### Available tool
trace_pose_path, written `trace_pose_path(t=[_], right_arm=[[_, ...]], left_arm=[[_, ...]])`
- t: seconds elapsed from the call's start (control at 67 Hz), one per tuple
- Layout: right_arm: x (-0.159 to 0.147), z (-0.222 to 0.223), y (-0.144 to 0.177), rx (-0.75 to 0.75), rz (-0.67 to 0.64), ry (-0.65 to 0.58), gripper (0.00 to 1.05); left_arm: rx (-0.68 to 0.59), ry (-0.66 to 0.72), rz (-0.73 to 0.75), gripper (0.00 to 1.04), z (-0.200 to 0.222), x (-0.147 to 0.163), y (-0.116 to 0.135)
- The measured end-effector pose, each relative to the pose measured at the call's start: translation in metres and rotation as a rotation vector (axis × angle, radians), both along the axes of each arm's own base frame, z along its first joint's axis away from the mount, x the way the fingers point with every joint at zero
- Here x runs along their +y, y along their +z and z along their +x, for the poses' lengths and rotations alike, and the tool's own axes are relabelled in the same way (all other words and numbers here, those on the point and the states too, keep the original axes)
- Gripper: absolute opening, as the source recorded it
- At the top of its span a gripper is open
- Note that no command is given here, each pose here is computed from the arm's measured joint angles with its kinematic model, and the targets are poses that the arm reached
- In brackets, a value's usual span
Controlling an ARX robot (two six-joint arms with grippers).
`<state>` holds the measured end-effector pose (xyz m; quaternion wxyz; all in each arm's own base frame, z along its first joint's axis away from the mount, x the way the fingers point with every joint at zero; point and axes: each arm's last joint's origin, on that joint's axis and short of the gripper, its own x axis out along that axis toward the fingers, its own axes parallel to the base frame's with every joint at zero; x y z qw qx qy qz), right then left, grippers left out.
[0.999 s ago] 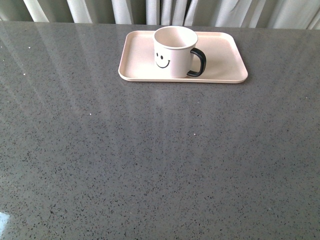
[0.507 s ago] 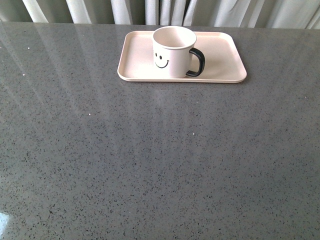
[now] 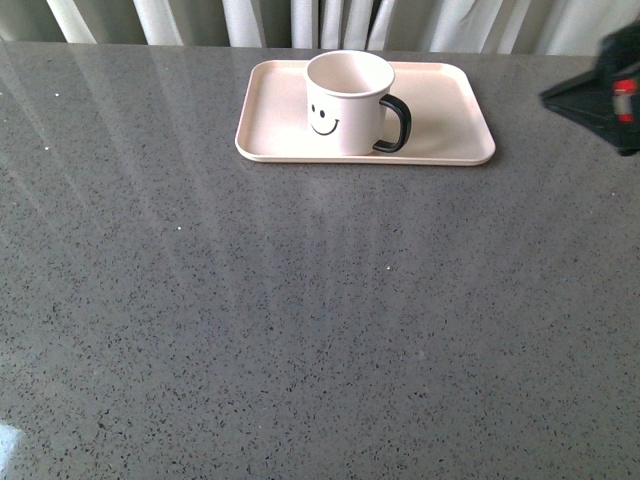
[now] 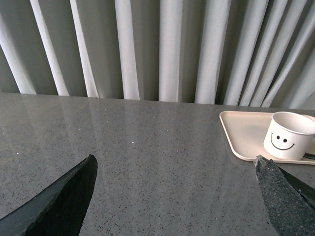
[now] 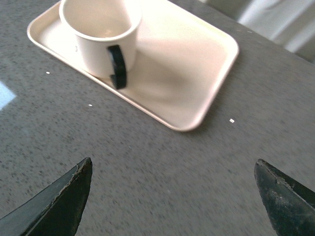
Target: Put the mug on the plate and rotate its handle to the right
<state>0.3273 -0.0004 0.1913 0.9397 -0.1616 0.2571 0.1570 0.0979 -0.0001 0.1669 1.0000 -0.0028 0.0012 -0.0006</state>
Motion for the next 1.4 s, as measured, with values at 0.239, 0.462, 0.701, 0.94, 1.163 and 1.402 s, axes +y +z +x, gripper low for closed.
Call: trace_pose_path(t=[0.239,0.462,0.701,0.94,1.163,1.402], right_arm=[[0.030,0.020,0.009,-0.008,0.006,0.079,0.96],[0.029,0.019,0.014,-0.022,0.005,0.069,0.96],[0.030,0.023,0.013,0.082,0.047,0.022,0.96],[0.045,0.082,0.020,0.184,0.009,0.126,0.96],[0.081,0.118,0.014,0.195,-0.125,0.331,0.96],[0.115,0.141,-0.006,0.228,-0.234,0.463,0.96]], left_arm=[[0.000,0.000,0.000,0.96,0.000,0.000,0.000],[0.000,0.000,0.000,0.95,0.000,0.000,0.000],[0.000,0.000,0.000,0.95,0.000,0.000,0.000],[0.000,0.000,0.000,0.95,0.000,0.000,0.000],[0.000,0.000,0.000,0.95,0.000,0.000,0.000],[0.000,0.000,0.000,0.95,0.000,0.000,0.000]])
